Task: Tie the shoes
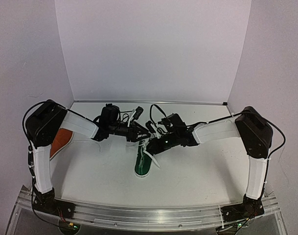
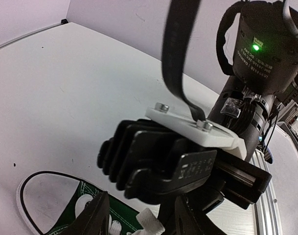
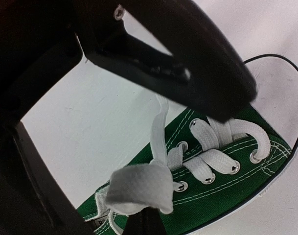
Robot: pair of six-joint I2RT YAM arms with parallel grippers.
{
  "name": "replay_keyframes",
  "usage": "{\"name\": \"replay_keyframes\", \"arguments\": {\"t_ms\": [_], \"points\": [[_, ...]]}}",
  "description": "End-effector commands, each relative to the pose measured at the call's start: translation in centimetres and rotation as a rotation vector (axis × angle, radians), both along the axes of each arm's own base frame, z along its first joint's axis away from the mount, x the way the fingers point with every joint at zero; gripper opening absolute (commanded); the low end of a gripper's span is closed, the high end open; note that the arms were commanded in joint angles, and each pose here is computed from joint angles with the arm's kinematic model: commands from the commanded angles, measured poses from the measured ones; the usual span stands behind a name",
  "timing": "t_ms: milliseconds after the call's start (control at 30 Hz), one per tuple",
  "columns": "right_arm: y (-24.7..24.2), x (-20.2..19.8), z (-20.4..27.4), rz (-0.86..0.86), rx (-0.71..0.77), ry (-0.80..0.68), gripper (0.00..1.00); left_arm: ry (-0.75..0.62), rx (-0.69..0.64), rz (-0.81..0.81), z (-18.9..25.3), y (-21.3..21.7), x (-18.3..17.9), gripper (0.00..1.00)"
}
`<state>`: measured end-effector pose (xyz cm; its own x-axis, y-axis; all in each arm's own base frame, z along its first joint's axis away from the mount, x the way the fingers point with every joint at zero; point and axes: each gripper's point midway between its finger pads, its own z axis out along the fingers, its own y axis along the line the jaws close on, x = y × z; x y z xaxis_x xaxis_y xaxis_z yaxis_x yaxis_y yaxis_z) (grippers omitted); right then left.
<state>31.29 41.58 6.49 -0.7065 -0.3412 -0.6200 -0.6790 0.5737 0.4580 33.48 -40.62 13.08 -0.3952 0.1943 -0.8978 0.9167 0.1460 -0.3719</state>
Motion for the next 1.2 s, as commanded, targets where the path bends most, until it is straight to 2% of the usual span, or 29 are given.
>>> {"name": "replay_keyframes", "arguments": {"t_ms": [0, 133, 200, 267, 333, 1167], "points": [[0.9, 0.6, 2.6, 0.009, 0.034, -0.054, 0.0, -0.024, 0.015, -0.021, 0.0, -1.0, 0.3, 0.45], [0.8, 0.6, 2.8, 0.006, 0.032, -0.059, 0.0, -0.019, 0.034, -0.026, -0.4, -1.2, 0.2, 0.34], [0.7, 0.6, 2.8, 0.004, 0.029, -0.06, 0.0, -0.02, 0.037, -0.019, -0.5, -1.1, 0.3, 0.24], [0.5, 0.6, 2.8, -0.002, 0.026, -0.062, 0.0, -0.028, 0.048, 0.003, -0.6, -0.6, 0.5, 0.09], [0.2, 0.5, 3.0, -0.012, 0.021, -0.068, 0.0, -0.029, 0.056, 0.036, -0.6, 0.2, 1.1, 0.01], [-2.5, 0.3, 1.9, -0.081, -0.03, -0.052, 0.0, -0.063, 0.077, 0.237, -0.1, 5.7, 4.1, 0.0]]}}
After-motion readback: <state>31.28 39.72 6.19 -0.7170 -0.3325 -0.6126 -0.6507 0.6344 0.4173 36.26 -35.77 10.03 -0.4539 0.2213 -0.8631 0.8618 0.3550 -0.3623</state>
